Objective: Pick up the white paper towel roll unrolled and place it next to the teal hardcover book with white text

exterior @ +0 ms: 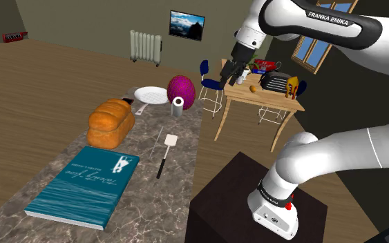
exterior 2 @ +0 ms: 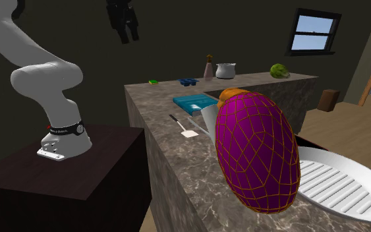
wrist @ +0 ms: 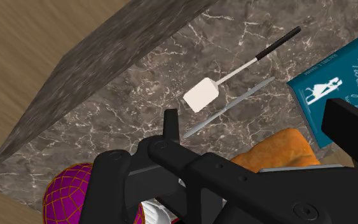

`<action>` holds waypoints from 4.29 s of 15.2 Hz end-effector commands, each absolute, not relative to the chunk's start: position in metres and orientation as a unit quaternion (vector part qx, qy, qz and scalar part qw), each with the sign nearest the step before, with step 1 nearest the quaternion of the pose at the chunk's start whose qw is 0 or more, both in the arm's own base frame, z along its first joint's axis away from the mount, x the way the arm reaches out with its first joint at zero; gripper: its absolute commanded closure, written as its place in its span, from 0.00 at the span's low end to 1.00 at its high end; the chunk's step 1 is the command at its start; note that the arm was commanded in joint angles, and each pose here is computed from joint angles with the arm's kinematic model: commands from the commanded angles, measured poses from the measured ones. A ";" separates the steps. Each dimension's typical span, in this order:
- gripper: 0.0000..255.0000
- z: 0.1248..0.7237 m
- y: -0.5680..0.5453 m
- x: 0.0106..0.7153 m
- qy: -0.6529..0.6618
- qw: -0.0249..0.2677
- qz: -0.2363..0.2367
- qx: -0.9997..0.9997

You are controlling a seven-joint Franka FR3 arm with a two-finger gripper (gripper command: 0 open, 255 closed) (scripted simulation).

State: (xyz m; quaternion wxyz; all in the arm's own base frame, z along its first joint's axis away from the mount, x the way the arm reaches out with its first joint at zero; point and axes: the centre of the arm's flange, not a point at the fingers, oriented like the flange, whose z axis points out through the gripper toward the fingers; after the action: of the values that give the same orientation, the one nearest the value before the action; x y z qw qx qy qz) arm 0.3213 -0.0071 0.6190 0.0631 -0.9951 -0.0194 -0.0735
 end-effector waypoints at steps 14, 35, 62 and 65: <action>0.00 0.526 0.006 0.457 0.215 0.063 -0.085 -0.971; 0.00 0.392 -0.044 0.597 0.446 0.059 -0.093 -0.888; 1.00 0.437 -0.044 0.598 0.446 0.059 -0.093 -0.888; 1.00 0.453 -0.044 0.598 0.446 0.059 -0.093 -0.888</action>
State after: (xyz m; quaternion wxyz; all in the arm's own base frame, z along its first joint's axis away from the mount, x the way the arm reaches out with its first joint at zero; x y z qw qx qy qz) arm 0.5984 -0.0431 0.4470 0.0593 -0.8883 0.4458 -0.0929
